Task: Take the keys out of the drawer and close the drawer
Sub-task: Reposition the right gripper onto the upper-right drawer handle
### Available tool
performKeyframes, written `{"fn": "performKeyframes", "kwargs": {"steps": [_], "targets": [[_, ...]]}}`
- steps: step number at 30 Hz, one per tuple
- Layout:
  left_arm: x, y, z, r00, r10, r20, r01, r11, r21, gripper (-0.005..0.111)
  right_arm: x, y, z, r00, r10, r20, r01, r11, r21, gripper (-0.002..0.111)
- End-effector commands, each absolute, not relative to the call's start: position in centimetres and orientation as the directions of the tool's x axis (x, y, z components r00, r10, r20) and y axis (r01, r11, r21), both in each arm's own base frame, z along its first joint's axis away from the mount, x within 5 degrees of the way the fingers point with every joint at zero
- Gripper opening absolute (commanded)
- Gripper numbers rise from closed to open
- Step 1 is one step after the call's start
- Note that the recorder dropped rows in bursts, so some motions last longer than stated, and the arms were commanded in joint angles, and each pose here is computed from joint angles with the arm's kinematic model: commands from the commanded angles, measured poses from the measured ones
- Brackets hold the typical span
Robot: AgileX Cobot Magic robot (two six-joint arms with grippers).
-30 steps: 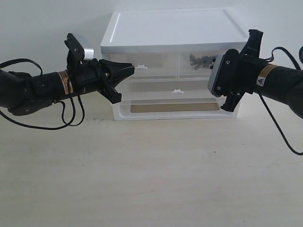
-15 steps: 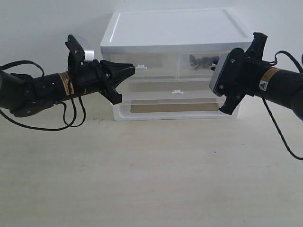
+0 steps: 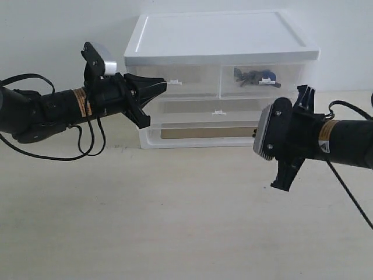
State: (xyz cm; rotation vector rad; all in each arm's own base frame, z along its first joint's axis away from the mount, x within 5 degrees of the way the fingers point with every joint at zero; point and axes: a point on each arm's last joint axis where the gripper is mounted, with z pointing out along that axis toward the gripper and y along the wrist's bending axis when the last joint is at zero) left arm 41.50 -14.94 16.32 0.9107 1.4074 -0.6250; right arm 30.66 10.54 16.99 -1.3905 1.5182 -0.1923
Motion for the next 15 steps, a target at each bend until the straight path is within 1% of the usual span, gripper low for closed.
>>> {"fn": "performKeyframes", "kwargs": {"steps": [1,2,3,5,6,8,11,13,14,15], "targets": [[43.1,-14.0,16.3,0.01,0.122,-0.992,0.739,0.668,0.09,0.004,30.4,10.0,20.0,0.0,-0.627,-0.779,-0.583,0.633,-0.51,0.0],[43.1,-14.0,16.3,0.01,0.122,-0.992,0.739,0.668,0.09,0.004,30.4,9.5,20.8,-0.065,-0.55,-0.833,-0.531,0.726,-0.438,0.0],[43.1,-14.0,16.4,0.011,0.121,-0.993,0.739,0.667,0.09,0.004,30.5,8.9,21.6,-0.136,-0.435,-0.89,-0.449,0.828,-0.336,0.0],[43.1,-14.0,16.4,0.011,0.121,-0.993,0.739,0.667,0.09,0.004,30.6,7.6,22.7,-0.254,-0.163,-0.953,-0.262,0.96,-0.095,0.0],[43.1,-14.0,16.4,0.011,0.121,-0.993,0.739,0.667,0.09,0.004,30.6,7.3,23.1,-0.307,-0.071,-0.949,-0.197,0.98,-0.01,0.0],[43.1,-14.0,16.4,0.008,0.118,-0.993,0.739,0.668,0.086,0.004,30.8,7.0,23.4,-0.387,-0.005,-0.922,-0.157,0.986,0.061,0.005],[43.1,-14.0,16.4,0.003,0.113,-0.994,0.739,0.669,0.078,0.004,31.3,7.4,23.6,-0.487,0.091,-0.869,-0.119,0.978,0.169,0.022],[43.1,-14.0,16.4,-0.01,0.102,-0.995,0.739,0.67,0.061,0.004,31.9,7.7,23.9,-0.519,0.184,-0.835,-0.07,0.964,0.256,0.037],[43.1,-14.0,16.4,-0.015,0.097,-0.995,0.739,0.671,0.054,0.004,32.2,7.8,24.1,-0.526,0.211,-0.824,-0.056,0.958,0.281,0.042],[43.1,-14.0,16.4,-0.019,0.094,-0.995,0.739,0.672,0.049,0.004,32.6,7.9,24.5,-0.526,0.228,-0.819,-0.05,0.954,0.297,0.045]]}}
